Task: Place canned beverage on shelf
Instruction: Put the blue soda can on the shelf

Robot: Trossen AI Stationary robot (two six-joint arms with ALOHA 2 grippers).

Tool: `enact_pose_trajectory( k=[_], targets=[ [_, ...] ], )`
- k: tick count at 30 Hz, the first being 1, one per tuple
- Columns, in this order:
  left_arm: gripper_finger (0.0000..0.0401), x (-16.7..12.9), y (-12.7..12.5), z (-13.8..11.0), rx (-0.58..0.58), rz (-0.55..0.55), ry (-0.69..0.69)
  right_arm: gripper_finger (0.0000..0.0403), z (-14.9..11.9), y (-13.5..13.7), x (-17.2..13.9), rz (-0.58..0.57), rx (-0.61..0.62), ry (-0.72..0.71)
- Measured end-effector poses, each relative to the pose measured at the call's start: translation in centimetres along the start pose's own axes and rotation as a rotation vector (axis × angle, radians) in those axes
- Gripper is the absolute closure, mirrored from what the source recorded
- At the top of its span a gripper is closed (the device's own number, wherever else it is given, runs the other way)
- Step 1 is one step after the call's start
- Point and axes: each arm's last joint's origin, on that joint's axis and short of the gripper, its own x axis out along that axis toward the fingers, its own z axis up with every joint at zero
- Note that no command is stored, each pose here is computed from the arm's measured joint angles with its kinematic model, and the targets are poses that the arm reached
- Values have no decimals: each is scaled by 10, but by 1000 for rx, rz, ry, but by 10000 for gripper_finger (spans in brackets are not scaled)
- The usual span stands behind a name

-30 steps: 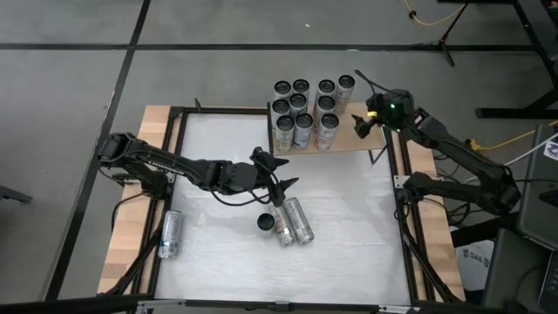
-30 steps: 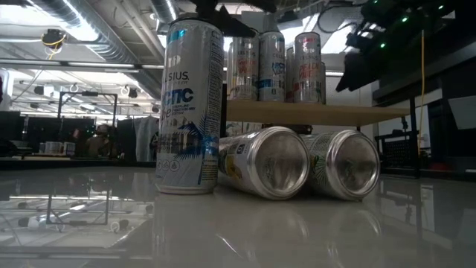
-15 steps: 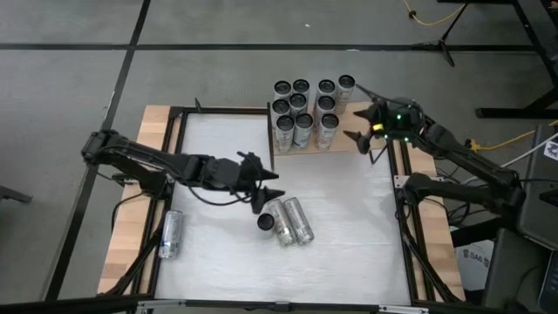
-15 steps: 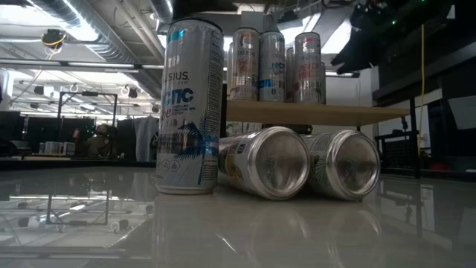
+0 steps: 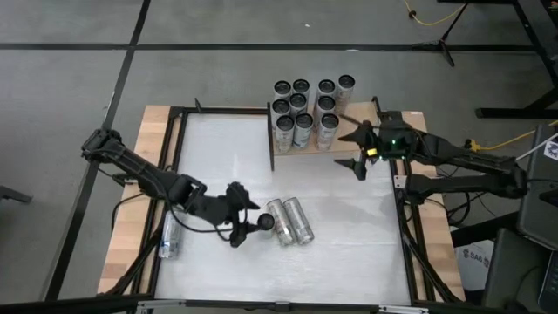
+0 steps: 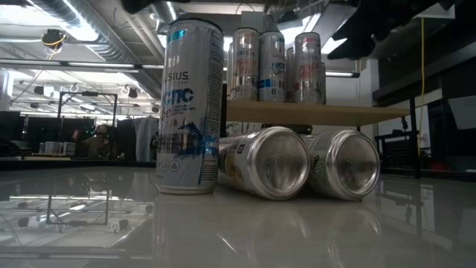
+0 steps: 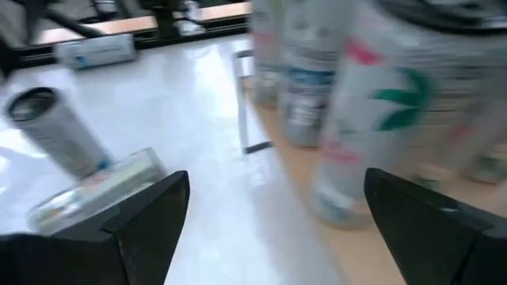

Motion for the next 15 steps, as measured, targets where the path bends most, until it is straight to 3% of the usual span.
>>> enact_pose_trajectory(
  k=[8,15],
  targets=[
    [95,-7,-8,-26,98,40,125,33,-1,30,0,152,56,17],
    [95,-6,-4,-29,133,151,87,33,-4,54,-4,343,72,53]
  ],
)
